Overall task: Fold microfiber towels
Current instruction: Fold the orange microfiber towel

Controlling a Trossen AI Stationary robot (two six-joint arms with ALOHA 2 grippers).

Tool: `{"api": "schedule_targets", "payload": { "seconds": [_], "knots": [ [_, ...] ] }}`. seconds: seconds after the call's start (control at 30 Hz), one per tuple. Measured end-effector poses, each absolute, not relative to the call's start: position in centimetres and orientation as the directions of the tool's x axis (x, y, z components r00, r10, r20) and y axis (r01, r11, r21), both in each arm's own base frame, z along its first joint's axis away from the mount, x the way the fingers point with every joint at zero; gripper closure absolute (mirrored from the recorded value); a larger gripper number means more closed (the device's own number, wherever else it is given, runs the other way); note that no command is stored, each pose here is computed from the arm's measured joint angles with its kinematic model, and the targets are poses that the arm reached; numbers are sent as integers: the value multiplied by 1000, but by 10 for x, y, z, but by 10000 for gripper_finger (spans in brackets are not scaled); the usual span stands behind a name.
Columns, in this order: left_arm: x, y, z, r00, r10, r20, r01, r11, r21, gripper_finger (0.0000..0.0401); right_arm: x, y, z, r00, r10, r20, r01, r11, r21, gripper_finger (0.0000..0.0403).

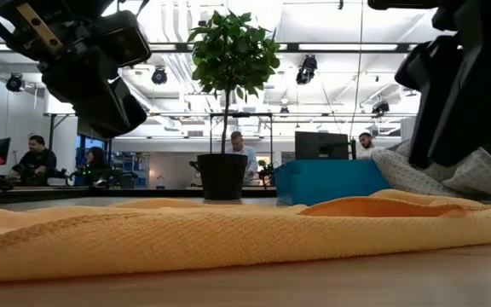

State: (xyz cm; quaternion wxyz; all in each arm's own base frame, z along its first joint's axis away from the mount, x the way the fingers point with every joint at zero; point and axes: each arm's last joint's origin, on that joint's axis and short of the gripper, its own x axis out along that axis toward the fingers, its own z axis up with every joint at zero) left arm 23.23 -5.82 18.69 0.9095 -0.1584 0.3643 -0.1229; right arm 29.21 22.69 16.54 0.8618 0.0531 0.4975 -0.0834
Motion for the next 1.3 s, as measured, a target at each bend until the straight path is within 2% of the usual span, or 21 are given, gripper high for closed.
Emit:
{"api": "schedule_targets", "payload": {
  "seconds": [0.27, 0.53, 0.77, 1.03, 1.17, 1.3],
  "knots": [
    [232, -58, 187, 706, -339, -621, 109, 919, -378, 401, 294, 229, 147, 413, -56, -909, 165, 986, 15, 294],
    [232, -58, 187, 706, -340, -621, 110, 919, -378, 401, 294, 219, 142, 357, -113, -927, 327, 945, 11, 344],
    [232, -58, 187, 706, -340, -621, 111, 920, -377, 401, 294, 220, 149, 361, -98, -927, 311, 950, 21, 389],
    [232, -58, 187, 705, -344, -620, 114, 918, -380, 401, 289, 229, 186, 427, -36, -904, 255, 963, 82, 394],
    [232, -59, 187, 702, -355, -618, 123, 914, -386, 401, 277, 243, 195, 400, 60, -914, 172, 975, 139, 394],
    [230, -62, 187, 668, -429, -608, 180, 886, -428, 401, 266, 254, 194, 365, 106, -925, 160, 972, 174, 394]
  ]
}}
